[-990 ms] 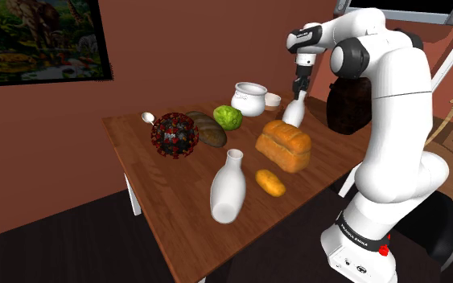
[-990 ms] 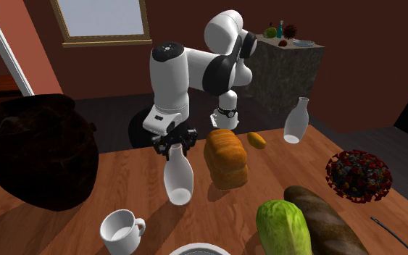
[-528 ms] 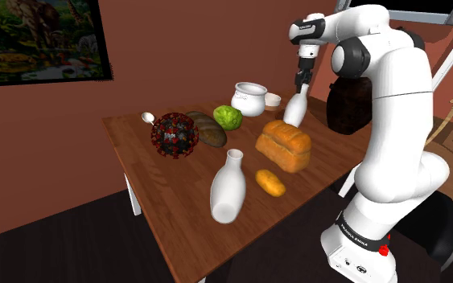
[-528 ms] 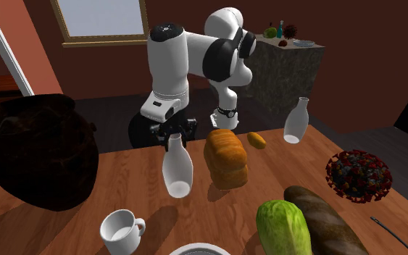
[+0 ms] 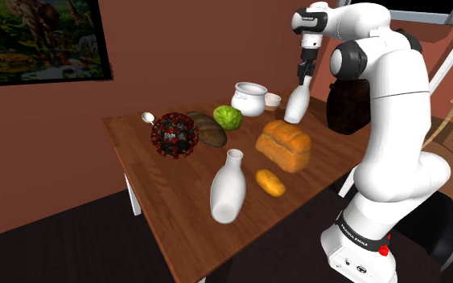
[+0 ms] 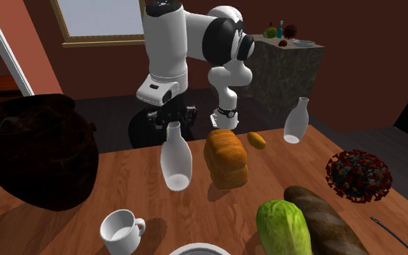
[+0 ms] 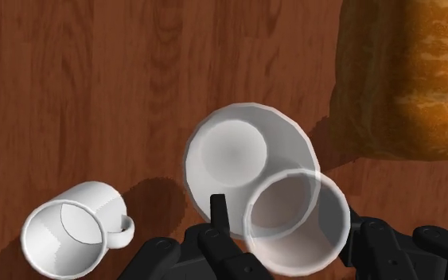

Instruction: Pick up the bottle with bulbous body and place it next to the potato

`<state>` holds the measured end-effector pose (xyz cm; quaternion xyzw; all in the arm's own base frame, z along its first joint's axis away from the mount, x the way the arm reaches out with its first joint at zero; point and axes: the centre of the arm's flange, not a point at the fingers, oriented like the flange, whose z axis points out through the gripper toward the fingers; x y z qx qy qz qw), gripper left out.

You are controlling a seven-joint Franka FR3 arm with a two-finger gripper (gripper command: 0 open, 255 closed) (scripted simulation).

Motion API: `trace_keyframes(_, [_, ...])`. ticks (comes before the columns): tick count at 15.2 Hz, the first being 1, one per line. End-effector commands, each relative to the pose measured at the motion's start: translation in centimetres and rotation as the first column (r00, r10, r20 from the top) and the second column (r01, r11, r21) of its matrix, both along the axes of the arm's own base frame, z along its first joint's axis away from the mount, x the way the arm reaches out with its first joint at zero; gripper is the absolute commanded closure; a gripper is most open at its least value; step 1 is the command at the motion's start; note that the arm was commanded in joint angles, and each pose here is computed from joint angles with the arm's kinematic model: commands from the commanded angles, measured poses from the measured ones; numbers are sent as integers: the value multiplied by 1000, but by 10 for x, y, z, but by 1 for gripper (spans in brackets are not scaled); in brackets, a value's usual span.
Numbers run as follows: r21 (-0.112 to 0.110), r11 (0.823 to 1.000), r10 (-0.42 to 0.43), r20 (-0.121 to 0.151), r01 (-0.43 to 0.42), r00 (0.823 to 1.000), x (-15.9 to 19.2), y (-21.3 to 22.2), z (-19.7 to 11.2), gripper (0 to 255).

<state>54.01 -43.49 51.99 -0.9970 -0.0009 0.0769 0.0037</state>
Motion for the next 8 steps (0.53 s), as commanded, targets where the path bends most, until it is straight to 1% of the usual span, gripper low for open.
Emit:
trace_keyframes(1, [0, 1000, 0, 0, 0, 1000, 0, 1, 12, 255])
trace_keyframes(6, [0, 1000, 0, 0, 0, 1000, 0, 1, 38, 255])
trace_keyframes(8, [0, 1000, 0, 0, 0, 1000, -2, 24, 49, 255])
